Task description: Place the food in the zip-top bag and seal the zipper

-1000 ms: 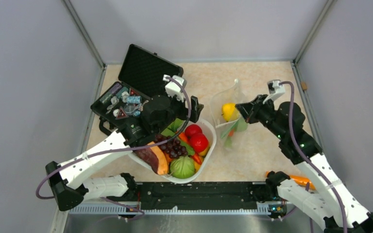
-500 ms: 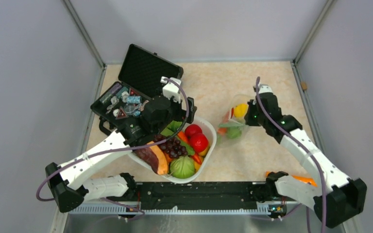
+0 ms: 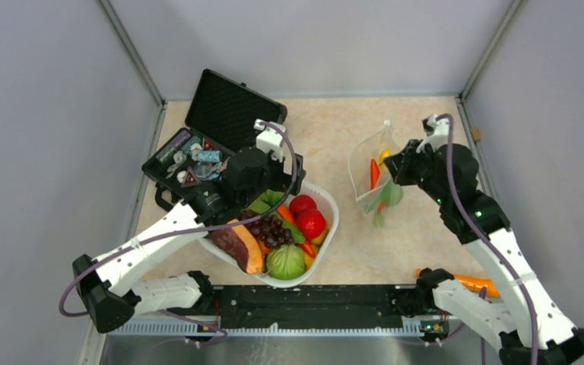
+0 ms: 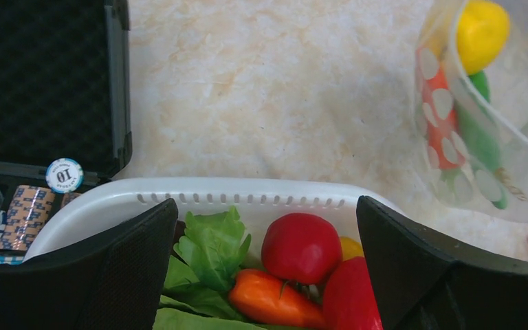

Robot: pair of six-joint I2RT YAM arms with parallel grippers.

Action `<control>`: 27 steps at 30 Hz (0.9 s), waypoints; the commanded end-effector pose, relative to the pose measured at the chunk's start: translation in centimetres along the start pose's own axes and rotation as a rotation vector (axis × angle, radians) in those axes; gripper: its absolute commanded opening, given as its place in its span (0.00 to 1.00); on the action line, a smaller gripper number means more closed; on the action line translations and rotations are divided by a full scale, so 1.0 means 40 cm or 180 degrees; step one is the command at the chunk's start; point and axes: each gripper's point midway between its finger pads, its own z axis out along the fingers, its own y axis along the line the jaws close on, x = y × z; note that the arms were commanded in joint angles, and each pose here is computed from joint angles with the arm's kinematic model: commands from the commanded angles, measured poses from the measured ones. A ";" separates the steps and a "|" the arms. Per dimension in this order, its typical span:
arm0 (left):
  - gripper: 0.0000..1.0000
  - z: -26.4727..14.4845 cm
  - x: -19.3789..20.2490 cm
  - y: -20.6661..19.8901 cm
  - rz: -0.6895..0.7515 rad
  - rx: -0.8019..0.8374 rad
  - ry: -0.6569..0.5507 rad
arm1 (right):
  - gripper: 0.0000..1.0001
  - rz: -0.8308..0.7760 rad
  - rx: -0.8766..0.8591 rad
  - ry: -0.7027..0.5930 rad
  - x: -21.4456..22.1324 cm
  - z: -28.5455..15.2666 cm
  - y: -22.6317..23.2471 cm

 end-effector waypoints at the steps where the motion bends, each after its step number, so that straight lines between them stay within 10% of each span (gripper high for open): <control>1: 0.99 0.010 0.026 -0.059 0.0278 0.0476 0.0274 | 0.00 0.0042 0.0222 0.0444 0.093 0.041 -0.042; 13: 0.99 -0.097 0.183 -0.239 0.0530 0.2218 0.1062 | 0.00 0.0211 -0.0002 0.0267 0.089 0.026 -0.013; 27: 0.99 -0.052 0.308 -0.205 0.0543 0.1905 0.1630 | 0.00 0.0292 -0.0138 0.0304 0.100 0.033 0.006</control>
